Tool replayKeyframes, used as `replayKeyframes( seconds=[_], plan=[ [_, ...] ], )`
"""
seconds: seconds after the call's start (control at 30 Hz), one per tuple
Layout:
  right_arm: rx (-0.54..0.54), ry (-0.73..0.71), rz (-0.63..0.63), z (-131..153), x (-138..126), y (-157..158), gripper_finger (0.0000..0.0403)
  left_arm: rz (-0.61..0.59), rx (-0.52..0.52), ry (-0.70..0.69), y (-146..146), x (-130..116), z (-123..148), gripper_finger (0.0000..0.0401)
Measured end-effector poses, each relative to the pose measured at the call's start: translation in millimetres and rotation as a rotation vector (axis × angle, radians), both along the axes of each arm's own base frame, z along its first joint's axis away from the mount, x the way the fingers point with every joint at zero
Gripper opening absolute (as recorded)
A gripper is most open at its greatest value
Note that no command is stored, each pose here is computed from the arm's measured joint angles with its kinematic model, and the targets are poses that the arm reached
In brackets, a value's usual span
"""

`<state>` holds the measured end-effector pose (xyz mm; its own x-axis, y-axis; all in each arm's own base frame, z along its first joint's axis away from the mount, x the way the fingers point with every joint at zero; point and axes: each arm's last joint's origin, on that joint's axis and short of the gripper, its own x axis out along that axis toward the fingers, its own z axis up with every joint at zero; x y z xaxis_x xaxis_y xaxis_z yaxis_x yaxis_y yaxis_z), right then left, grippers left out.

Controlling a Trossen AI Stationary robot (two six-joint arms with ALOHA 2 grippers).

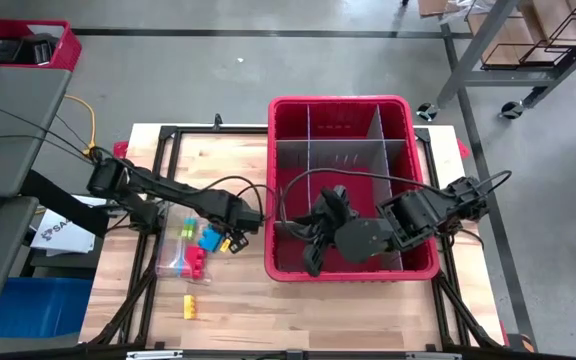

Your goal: Sort Items/Unsort Items

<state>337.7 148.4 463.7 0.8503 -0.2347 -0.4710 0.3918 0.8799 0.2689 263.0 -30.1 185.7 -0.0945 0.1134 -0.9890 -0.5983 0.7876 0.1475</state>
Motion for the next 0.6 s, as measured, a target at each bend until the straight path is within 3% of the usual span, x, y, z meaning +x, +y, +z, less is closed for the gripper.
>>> replayKeyframes(
  seconds=[0.3, 0.43, 0.6],
  plan=[
    [-0.052, 0.062, 0.071, -3.6, -4.0, 4.1, 0.0094, 0.171, 0.15, -0.032, 4.4, -3.3, -5.0, 0.0287],
    [-0.061, 0.085, 0.074, -5.4, -5.2, 3.3, 0.0094, 0.225, 0.158, -0.022, 9.5, -8.3, -13.4, 0.0287],
    [-0.066, 0.102, 0.077, -6.6, -6.1, 3.0, 0.0094, 0.241, 0.138, 0.085, 12.8, -24.2, -30.2, 0.0287]
  ],
)
